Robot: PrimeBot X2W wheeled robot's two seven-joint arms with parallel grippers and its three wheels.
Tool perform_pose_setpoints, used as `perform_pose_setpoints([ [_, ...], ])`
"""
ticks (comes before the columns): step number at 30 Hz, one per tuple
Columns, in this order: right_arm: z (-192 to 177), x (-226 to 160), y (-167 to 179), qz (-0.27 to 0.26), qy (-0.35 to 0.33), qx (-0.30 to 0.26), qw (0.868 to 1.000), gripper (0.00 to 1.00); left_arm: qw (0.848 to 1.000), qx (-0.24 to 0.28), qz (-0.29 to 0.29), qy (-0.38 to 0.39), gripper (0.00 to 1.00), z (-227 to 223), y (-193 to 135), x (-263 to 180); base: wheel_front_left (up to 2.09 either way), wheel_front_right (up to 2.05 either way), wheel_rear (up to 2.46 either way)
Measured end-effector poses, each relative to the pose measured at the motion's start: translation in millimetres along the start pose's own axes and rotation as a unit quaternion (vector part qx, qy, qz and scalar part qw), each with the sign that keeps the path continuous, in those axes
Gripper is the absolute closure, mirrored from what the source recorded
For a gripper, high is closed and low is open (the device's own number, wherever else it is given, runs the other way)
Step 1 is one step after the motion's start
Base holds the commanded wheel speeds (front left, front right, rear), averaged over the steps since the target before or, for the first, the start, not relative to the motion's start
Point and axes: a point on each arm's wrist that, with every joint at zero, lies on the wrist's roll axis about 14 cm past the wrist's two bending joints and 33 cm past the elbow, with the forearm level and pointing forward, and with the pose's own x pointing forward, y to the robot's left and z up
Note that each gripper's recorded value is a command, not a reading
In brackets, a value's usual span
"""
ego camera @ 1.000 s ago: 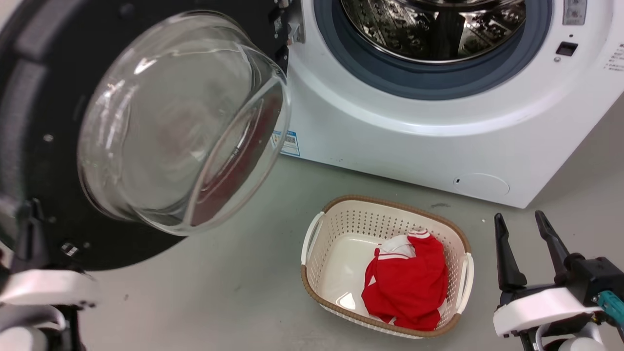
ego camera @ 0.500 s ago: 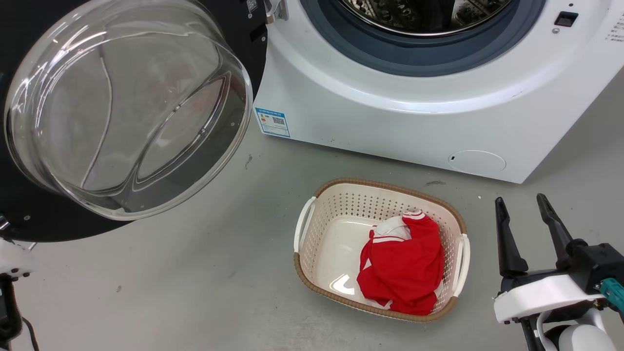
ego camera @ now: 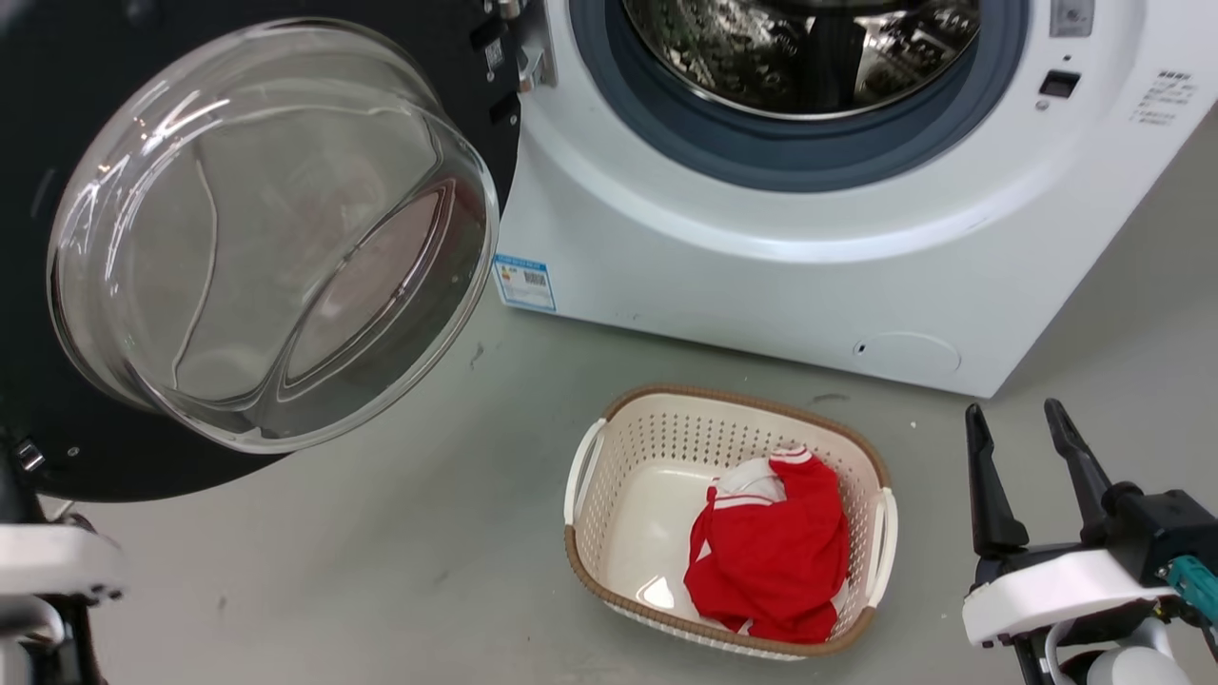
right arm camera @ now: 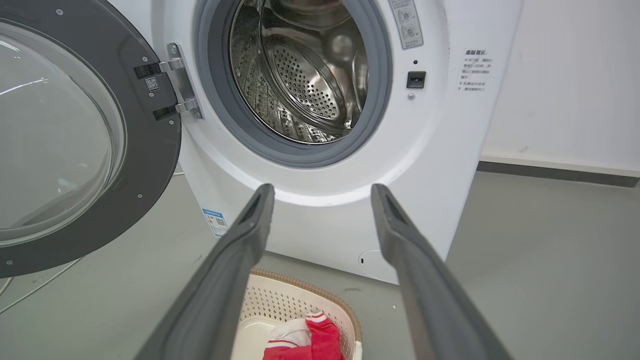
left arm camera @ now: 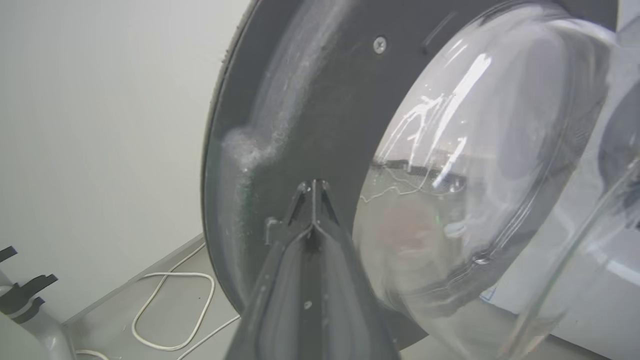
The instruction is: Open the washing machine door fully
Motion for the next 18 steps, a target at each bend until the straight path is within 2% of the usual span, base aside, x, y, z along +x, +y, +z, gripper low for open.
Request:
perform_pose_setpoints([
  [7, 12.1, -17.8, 3.4, 0.000, -0.011, -0.004, 1.000, 0.00, 0.999, -0.020, -0.038, -0.024, 1.00, 8.5, -28.4, -41.2, 0.00, 0.00, 0.00],
  [11, 16.1, -29.9, 4.9, -0.002, -0.014, -0.005, 1.000, 0.00, 0.996, -0.040, -0.075, -0.035, 1.00, 14.5, -58.6, -62.2, 0.00, 0.00, 0.00],
  [13, 19.2, -33.8, 4.0, -0.004, -0.017, -0.006, 1.000, 0.00, 0.994, -0.051, -0.091, -0.036, 0.42, 14.8, -72.5, -70.5, 0.00, 0.00, 0.00],
  [14, 20.2, -35.9, 3.8, -0.005, -0.018, -0.007, 1.000, 0.00, 0.993, -0.055, -0.097, -0.036, 0.00, 15.1, -77.7, -73.4, 0.00, 0.00, 0.00],
  [18, 22.6, -46.1, 0.6, -0.013, -0.021, -0.009, 1.000, 0.00, 0.989, -0.060, -0.127, -0.041, 0.00, 18.3, -96.8, -80.8, 0.00, 0.00, 0.00],
])
